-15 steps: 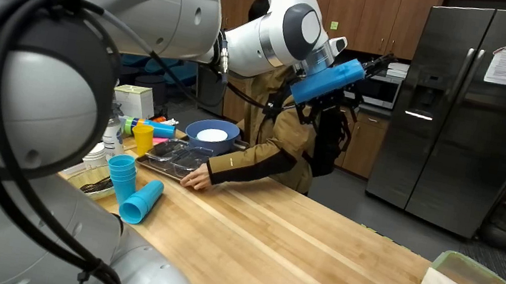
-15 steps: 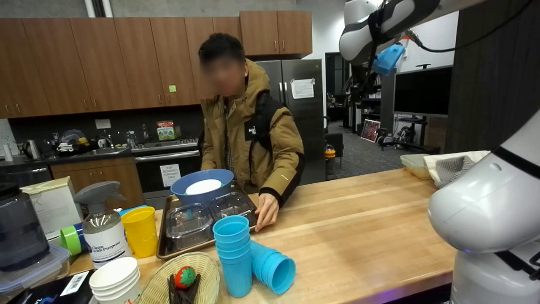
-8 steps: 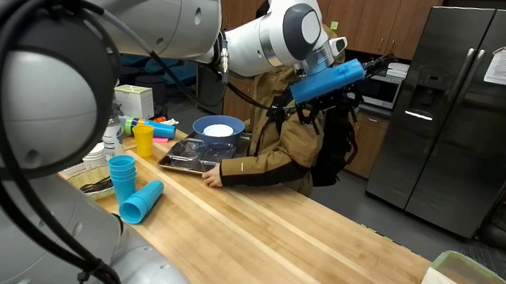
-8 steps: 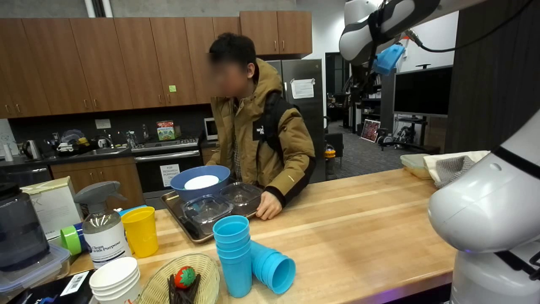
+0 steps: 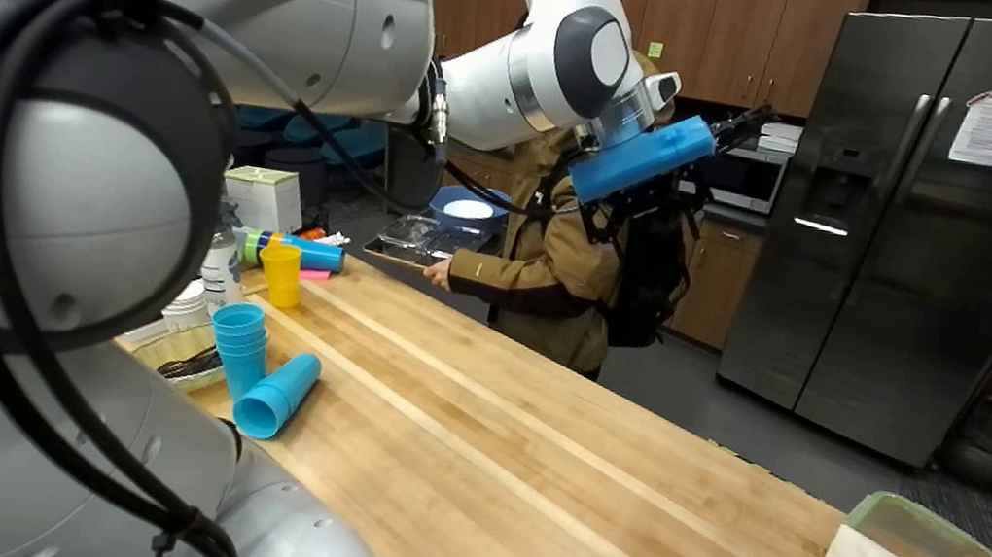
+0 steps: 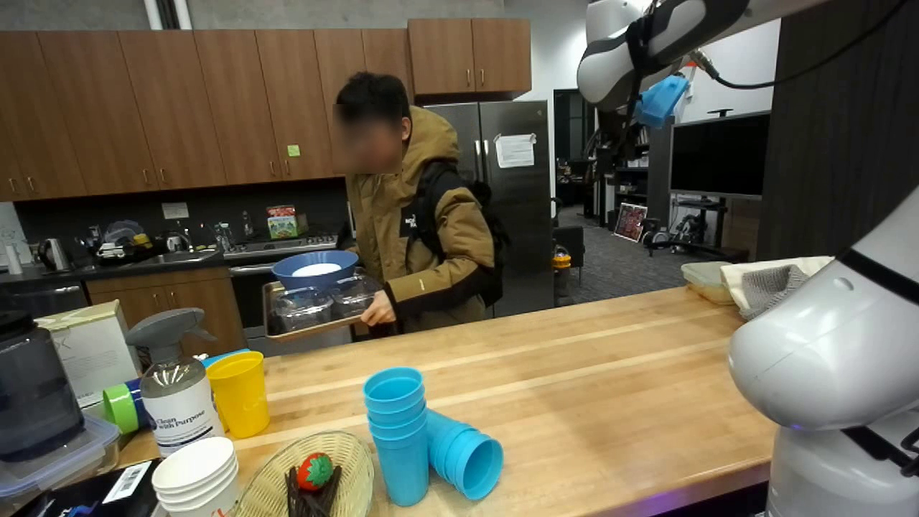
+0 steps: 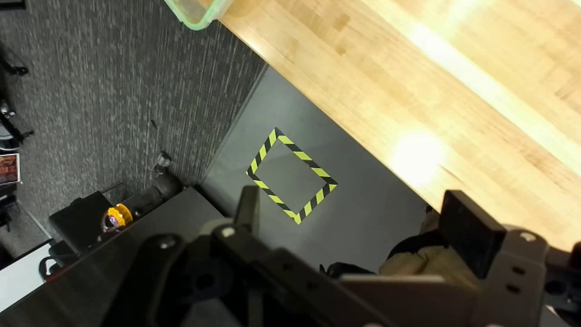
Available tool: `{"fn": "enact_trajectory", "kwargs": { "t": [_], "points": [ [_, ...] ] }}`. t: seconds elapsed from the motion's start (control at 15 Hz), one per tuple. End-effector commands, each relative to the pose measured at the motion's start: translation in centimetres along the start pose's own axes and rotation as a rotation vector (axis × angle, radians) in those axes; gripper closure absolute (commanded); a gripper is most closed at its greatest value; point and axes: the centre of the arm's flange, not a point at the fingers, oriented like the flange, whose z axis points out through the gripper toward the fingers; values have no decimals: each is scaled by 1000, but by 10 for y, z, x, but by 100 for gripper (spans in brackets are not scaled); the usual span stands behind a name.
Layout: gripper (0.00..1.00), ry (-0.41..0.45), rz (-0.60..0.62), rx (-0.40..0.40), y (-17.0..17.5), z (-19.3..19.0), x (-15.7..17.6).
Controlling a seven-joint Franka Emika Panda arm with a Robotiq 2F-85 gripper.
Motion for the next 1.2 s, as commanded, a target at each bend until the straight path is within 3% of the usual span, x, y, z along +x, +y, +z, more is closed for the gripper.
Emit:
{"fn": "enact_trajectory", "kwargs": {
  "t": [0.0,0.27,0.67,0.87,1.13],
  "points": [
    [0,0,0,0,0,0,0],
    [0,0,0,0,0,0,0],
    [0,60,-46,-1,-21,-7,26],
    [0,93,-107,16,-53,-9,52],
    [0,151,-205,96,-118,-5,97]
  ]
}}
